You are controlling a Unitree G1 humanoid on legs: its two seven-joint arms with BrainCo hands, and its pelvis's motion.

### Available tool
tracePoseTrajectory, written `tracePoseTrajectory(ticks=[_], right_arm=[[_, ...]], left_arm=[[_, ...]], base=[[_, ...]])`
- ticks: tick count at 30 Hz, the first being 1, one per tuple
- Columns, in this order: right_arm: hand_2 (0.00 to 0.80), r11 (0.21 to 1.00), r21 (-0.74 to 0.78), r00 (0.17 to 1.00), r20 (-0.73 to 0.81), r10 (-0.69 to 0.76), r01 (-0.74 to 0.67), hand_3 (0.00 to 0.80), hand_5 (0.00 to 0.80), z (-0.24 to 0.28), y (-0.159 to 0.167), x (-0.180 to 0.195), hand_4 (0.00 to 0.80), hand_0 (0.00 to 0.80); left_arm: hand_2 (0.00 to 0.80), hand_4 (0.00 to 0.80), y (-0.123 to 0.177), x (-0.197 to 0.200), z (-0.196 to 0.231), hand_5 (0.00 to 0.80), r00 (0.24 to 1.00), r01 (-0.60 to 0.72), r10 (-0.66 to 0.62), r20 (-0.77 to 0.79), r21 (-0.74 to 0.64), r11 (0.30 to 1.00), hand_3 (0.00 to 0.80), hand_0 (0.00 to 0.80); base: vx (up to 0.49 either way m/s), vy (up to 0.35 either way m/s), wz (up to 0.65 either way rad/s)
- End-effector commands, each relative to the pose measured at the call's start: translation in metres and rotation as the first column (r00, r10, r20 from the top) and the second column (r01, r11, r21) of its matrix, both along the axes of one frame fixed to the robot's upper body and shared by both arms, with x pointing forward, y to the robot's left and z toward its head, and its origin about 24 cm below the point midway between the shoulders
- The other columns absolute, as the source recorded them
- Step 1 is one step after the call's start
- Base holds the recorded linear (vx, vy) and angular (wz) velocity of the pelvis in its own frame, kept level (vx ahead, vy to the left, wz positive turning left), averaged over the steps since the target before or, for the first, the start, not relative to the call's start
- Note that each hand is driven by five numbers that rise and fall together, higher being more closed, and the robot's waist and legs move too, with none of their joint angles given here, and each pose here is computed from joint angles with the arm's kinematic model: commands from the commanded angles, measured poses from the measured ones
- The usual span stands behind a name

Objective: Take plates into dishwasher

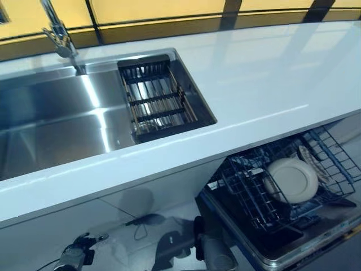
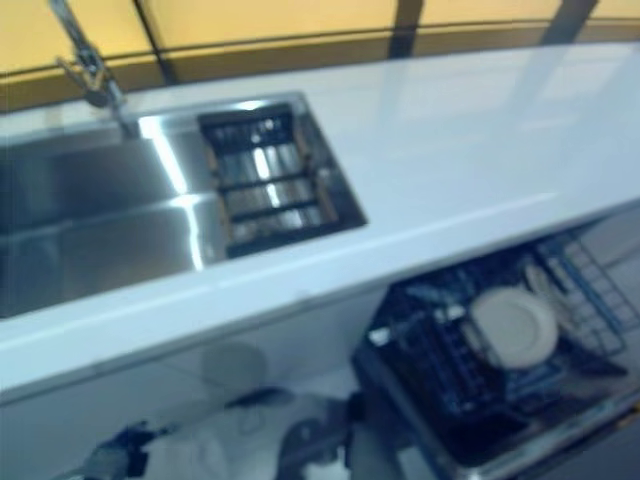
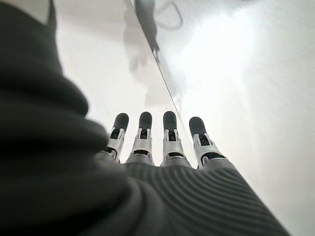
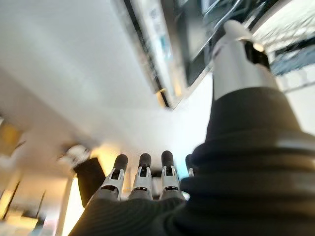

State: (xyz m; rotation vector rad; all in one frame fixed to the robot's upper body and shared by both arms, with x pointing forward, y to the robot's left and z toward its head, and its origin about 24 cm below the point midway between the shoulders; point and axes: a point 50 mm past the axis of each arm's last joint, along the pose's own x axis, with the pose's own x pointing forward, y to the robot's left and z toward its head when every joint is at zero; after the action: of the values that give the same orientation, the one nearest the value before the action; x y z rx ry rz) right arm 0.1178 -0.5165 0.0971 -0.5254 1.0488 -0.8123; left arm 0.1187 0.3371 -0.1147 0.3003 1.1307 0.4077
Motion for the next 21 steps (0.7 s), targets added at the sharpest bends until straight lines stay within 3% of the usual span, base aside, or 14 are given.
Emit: tracePoseTrajectory(ticks=[1,6,10,17,21], right_arm=[[0.0,0.998,-0.022,0.99,-0.123,-0.064,0.062,0.0,0.0,0.001,-0.005,-0.017,0.0,0.0],[0.0,0.995,0.038,0.965,-0.248,-0.085,0.098,0.0,0.0,-0.017,-0.002,-0.04,0.0,0.0],[0.0,0.984,0.097,0.957,-0.263,-0.12,0.15,0.0,0.0,-0.044,0.007,-0.061,0.0,0.0],[0.0,0.967,0.204,0.973,-0.202,-0.113,0.155,0.0,0.0,-0.084,0.029,-0.061,0.0,0.0],[0.0,0.958,0.242,0.97,-0.223,-0.097,0.151,0.0,0.0,-0.106,0.044,-0.06,0.0,0.0]], left_arm=[[0.0,0.0,0.01,0.019,0.013,0.0,0.996,-0.016,0.014,0.084,0.024,1.0,0.0,0.0],[0.0,0.0,0.006,0.035,0.02,0.0,0.988,0.104,-0.109,0.107,0.054,0.993,0.0,0.0],[0.0,0.0,0.016,0.036,0.026,0.0,0.98,0.189,-0.193,0.044,0.09,0.978,0.0,0.0],[0.0,0.0,0.041,-0.012,0.023,0.0,0.986,0.136,-0.127,-0.112,0.074,0.988,0.0,0.0],[0.0,0.0,0.04,-0.013,0.022,0.0,0.989,0.116,-0.108,-0.098,0.074,0.991,0.0,0.0]], base=[[-0.165,0.119,0.01],[-0.006,0.052,-0.03],[-0.179,-0.032,-0.04],[-0.397,-0.097,-0.24],[-0.23,-0.194,-0.17]])
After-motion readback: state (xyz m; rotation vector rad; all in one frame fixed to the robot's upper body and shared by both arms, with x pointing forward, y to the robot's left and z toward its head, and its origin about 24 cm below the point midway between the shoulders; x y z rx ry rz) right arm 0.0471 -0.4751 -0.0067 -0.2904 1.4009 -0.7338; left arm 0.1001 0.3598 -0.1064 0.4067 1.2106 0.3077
